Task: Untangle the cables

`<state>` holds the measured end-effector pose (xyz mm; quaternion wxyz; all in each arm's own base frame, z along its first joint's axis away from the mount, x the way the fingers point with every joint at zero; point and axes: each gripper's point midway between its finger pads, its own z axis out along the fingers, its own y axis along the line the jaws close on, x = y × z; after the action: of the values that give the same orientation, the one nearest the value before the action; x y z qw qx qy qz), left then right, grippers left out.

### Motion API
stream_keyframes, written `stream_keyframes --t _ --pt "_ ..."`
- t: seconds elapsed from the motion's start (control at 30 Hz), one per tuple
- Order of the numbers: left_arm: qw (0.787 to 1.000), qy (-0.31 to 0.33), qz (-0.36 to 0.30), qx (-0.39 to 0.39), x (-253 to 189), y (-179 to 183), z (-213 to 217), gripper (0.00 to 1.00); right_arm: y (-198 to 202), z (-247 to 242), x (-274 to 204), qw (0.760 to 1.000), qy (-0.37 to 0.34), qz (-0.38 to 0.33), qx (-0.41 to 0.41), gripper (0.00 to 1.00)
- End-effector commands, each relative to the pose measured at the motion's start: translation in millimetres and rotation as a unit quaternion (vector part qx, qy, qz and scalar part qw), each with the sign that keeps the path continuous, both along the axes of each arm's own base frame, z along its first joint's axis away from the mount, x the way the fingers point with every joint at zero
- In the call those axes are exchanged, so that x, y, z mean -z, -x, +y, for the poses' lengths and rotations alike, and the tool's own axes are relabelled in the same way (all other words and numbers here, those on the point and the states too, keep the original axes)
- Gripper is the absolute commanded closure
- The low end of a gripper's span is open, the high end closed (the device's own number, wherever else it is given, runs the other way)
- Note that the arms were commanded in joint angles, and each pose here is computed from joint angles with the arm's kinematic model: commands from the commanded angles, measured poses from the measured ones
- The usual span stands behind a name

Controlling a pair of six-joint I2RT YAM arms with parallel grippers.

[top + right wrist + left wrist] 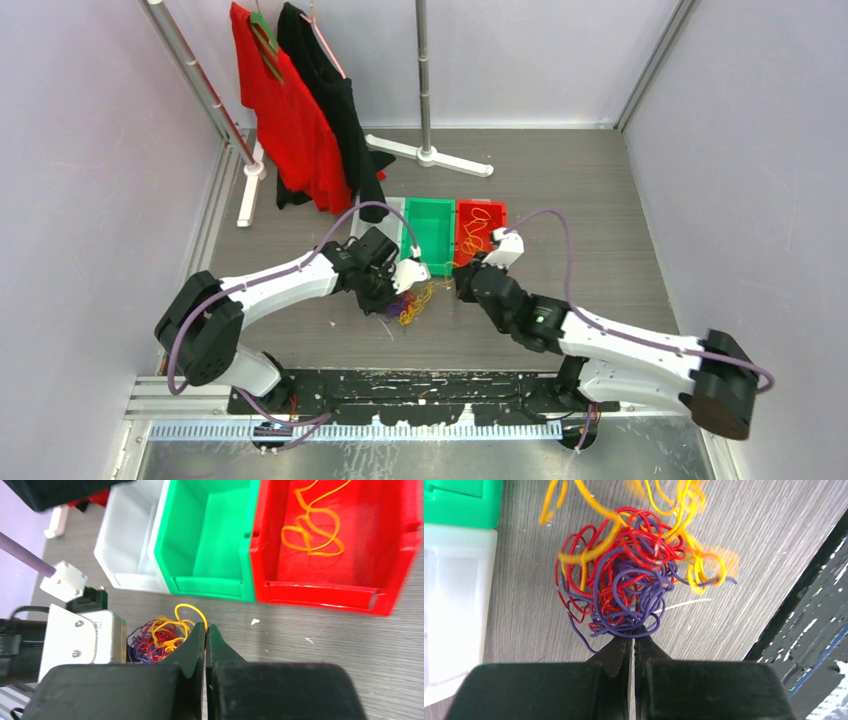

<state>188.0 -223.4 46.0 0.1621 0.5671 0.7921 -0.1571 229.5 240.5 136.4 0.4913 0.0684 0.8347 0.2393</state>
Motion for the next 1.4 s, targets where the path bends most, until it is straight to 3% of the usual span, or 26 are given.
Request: stream_keyframes --t 0.0,0.17,0.43,0.57,0.6,0.67,0.73,1.0,1.17,1.37 --pt "0.999 -0.037 -0.031 0.016 -2.4 -1.0 21.4 1.00 -1.3 -48.2 -31.1 0.997 0.015 -0.046 0.065 0.99" --pt "0.998 -0.050 -0.041 0.026 -2.4 3.0 31.6 1.00 6.3 -78.5 -75.5 0.993 -0.015 -0.087 0.082 0.99" --pt "0.998 -0.046 -0.039 0.024 -17.0 9.9 36.3 0.99 19.4 -62.5 -117.3 0.993 -0.049 -0.107 0.008 0.99" --pt "0.998 -0.038 -0.031 0.024 -31.4 14.0 35.2 0.77 22.5 -55.8 -152.1 0.990 -0.065 -0.125 -0.016 0.99" --pt "0.999 -0.034 -0.027 0.016 -33.8 15.1 34.1 0.59 23.7 -55.5 -160.8 0.989 -0.066 -0.131 -0.022 0.99" --pt "1.000 -0.022 -0.011 0.010 -40.3 21.7 31.7 0.36 28.4 -47.4 -177.2 0.986 -0.075 -0.140 -0.051 0.99" --pt "1.000 -0.010 -0.003 0.009 -52.0 27.8 30.3 0.29 35.1 -32.3 -186.2 0.983 -0.083 -0.134 -0.091 0.99" --pt "0.996 0.084 0.032 0.019 -129.5 51.3 19.2 0.28 57.2 22.5 -171.5 0.970 -0.093 -0.067 -0.214 0.99" --pt "0.983 0.174 0.014 -0.052 -197.1 28.2 -1.9 0.32 57.8 39.4 -163.2 0.965 -0.098 -0.054 -0.236 0.99" --pt "0.969 0.231 0.040 -0.080 -234.7 19.4 -25.4 0.43 59.5 64.3 -154.6 0.956 -0.099 -0.036 -0.274 0.99"
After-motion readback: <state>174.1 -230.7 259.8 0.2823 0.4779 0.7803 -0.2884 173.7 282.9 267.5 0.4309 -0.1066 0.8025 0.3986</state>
